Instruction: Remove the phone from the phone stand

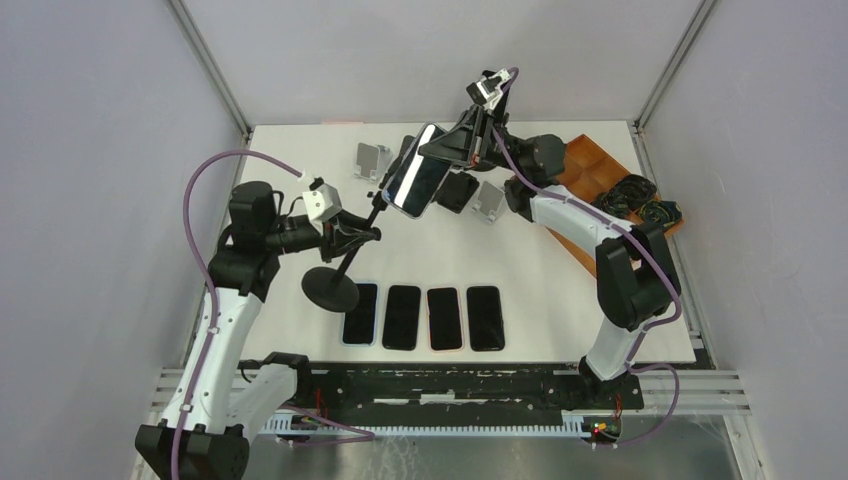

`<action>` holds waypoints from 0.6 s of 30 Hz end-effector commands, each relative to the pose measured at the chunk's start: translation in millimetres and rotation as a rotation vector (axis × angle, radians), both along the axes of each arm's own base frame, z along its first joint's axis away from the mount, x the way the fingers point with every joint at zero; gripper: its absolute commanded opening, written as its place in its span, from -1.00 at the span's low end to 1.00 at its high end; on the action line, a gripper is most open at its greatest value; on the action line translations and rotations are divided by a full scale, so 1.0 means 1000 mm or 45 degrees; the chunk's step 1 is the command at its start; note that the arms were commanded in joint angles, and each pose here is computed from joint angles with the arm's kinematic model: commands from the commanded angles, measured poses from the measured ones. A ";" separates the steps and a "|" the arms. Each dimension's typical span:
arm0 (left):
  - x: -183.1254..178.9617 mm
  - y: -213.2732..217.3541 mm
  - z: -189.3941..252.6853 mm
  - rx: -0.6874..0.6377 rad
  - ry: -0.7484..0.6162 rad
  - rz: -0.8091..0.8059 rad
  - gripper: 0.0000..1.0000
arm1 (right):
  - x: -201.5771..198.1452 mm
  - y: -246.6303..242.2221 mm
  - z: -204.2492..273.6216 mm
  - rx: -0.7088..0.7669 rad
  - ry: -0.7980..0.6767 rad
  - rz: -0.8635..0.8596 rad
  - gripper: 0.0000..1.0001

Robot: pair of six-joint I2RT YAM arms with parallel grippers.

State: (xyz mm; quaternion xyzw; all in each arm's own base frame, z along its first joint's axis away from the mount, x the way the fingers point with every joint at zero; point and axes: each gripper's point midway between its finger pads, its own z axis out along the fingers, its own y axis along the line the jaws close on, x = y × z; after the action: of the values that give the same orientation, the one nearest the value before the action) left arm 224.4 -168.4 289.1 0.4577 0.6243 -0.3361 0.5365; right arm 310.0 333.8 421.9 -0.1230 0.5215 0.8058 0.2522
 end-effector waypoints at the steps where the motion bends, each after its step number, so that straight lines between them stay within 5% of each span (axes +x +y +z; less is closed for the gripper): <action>1: -0.056 0.008 -0.059 0.088 0.334 -0.076 -0.96 | 0.056 -0.151 0.139 0.663 -0.160 -0.569 -1.00; 11: -0.042 0.003 -0.047 0.017 0.378 -0.041 -0.95 | 0.016 -0.077 0.128 0.550 -0.168 -0.395 -1.00; 12: -0.037 0.001 -0.043 -0.006 0.387 -0.026 -0.89 | 0.010 -0.068 0.129 0.557 -0.167 -0.371 -1.00; 15: -0.023 -0.003 -0.031 -0.073 0.418 0.007 -0.27 | -0.011 -0.036 0.138 0.573 -0.177 -0.273 -1.00; 18: -0.008 -0.005 -0.019 -0.127 0.450 0.041 -0.01 | -0.030 -0.014 0.153 0.611 -0.188 -0.182 -1.00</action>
State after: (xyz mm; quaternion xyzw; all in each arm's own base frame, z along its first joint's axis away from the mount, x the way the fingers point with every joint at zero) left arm 223.5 -167.6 277.9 0.4266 0.6537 -0.3623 0.5094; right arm 307.9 356.7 446.1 -0.1012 0.4899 0.8221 0.2717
